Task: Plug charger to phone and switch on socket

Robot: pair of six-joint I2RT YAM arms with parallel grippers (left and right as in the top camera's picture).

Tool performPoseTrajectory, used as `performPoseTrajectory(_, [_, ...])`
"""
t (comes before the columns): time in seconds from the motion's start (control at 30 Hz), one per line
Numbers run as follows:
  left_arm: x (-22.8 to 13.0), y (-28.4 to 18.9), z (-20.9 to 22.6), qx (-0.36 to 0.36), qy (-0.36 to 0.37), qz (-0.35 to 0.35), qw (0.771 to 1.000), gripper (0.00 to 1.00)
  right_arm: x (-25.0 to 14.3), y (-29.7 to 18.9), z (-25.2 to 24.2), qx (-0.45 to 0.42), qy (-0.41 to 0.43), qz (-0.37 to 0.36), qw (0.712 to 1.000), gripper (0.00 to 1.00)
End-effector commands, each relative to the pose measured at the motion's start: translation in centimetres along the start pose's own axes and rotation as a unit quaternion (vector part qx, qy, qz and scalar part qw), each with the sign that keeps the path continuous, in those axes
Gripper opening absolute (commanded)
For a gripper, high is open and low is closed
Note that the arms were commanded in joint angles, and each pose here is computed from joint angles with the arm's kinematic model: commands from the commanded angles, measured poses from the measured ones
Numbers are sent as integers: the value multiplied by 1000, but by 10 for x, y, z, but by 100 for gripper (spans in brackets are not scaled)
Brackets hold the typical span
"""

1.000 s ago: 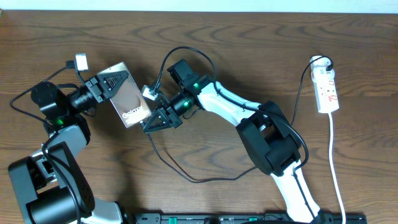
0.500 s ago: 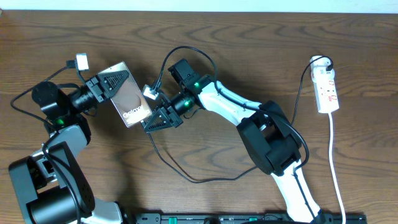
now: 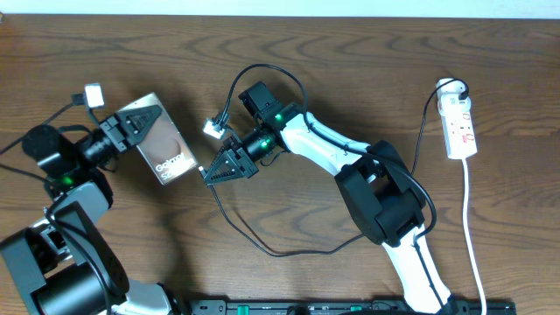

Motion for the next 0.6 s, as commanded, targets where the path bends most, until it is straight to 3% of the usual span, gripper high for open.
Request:
performPoseTrajectory(0.0, [1,-10,-1,1,7,-5,1000,8,22,-6,16,4,-34,-9,999,1])
performPoseTrajectory(0.37, [1,-16,-1,0,7,-2,1000,7,10,-6,6,-37,-19,18,999,1])
performPoseTrajectory(0.57, [-3,-16,-2,-5,5,10,1000,7,-6,-9,-11,-107,9,63,992,1])
Point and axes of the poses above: each gripper's point midway between its finger pads, its own y axis out along the fingers, its own z axis along the line the jaws close on, x = y × z, the point moved 3 cm from there along -y, back along the fingers, and after that the axes turned 12 degrees about -y, right-handed, at the moved point
